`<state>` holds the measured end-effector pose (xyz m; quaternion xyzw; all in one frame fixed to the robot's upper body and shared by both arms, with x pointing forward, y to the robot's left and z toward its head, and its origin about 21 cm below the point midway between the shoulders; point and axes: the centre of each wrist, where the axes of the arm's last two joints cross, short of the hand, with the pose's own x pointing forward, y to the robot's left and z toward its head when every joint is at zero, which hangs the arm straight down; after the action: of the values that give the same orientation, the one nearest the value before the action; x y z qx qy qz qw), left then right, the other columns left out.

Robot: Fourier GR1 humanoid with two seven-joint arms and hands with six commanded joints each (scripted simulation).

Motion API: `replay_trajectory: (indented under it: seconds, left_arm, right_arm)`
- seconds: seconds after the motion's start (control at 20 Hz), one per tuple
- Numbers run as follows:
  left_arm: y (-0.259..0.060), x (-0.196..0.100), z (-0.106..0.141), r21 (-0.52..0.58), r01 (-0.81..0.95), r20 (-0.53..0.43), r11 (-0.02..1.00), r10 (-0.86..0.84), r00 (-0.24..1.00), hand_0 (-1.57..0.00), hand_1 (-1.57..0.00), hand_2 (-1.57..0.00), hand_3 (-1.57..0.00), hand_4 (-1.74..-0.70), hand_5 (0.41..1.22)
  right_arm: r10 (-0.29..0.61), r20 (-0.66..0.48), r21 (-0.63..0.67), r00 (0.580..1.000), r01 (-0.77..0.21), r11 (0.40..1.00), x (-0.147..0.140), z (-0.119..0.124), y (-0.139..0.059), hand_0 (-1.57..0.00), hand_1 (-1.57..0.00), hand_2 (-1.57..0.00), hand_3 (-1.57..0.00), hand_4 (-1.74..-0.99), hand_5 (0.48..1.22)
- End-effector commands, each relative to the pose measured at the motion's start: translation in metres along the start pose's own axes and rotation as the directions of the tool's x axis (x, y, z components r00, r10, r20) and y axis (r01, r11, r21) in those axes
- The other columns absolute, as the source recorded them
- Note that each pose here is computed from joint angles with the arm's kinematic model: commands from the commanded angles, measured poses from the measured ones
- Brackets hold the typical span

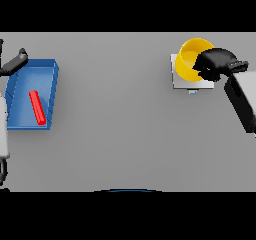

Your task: Pick up the red beaker and tilt it to pour out 1 green nut into yellow bowl. Pick up the yellow bowl and place it on the metallic measuring scale.

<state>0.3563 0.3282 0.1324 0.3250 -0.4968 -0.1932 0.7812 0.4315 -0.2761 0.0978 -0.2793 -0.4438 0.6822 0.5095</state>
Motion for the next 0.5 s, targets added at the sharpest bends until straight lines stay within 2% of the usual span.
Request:
replay_trajectory:
  seconds: [0.0, 0.15, 0.25, 0.3, 0.35, 0.45]
  left_arm:
    - [-0.0024, 0.0029, 0.0018, -0.003, 0.009, 0.001, 1.000, -0.009, 1.000, 0.00, 0.00, 0.00, 0.00, -0.85, 0.784]
    - [0.0003, -0.0032, -0.0001, 0.001, 0.008, -0.006, 1.000, -0.008, 1.000, 0.00, 0.00, 0.00, 0.00, -0.84, 0.776]
    - [0.0004, 0.0030, -0.0016, -0.006, 0.009, -0.004, 1.000, -0.009, 1.000, 0.00, 0.00, 0.00, 0.00, -0.84, 0.771]
    - [-0.0004, -0.0002, -0.0037, -0.005, 0.009, -0.003, 1.000, -0.009, 1.000, 0.00, 0.00, 0.00, 0.00, -0.84, 0.772]
    - [0.0015, 0.0012, -0.0049, -0.003, 0.009, -0.006, 1.000, -0.009, 1.000, 0.00, 0.00, 0.00, 0.00, -0.84, 0.773]
    - [0.0008, -0.0010, -0.0058, -0.008, 0.009, 0.006, 1.000, -0.009, 1.000, 0.00, 0.00, 0.00, 0.00, -0.84, 0.773]
  right_arm:
    - [0.002, -0.008, 0.007, 1.000, -0.002, 1.000, 0.0016, -0.0023, 0.0034, -1.43, -1.25, -1.35, -1.55, -1.730, 1.221]
    - [-0.007, -0.012, 0.000, 1.000, 0.007, 1.000, -0.0040, -0.0022, 0.0033, -1.40, -1.21, -1.32, -1.56, -1.730, 1.221]
    - [-0.026, -0.016, 0.004, 1.000, 0.026, 1.000, -0.0022, -0.0032, 0.0005, -1.42, -1.23, -1.40, -1.54, -1.728, 1.221]
    - [-0.038, -0.014, 0.012, 0.999, 0.039, 0.999, -0.0037, -0.0040, 0.0029, -1.40, -1.18, -1.29, -1.54, -1.670, 1.221]
    - [-0.043, -0.030, 0.016, 0.999, 0.043, 0.999, -0.0023, -0.0048, 0.0028, -1.41, -1.15, -1.18, -1.39, -1.644, 1.221]
    - [-0.070, -0.036, 0.026, 0.997, 0.071, 0.997, -0.0019, -0.0066, 0.0055, -1.19, -0.91, -0.91, -1.10, -1.600, 1.090]
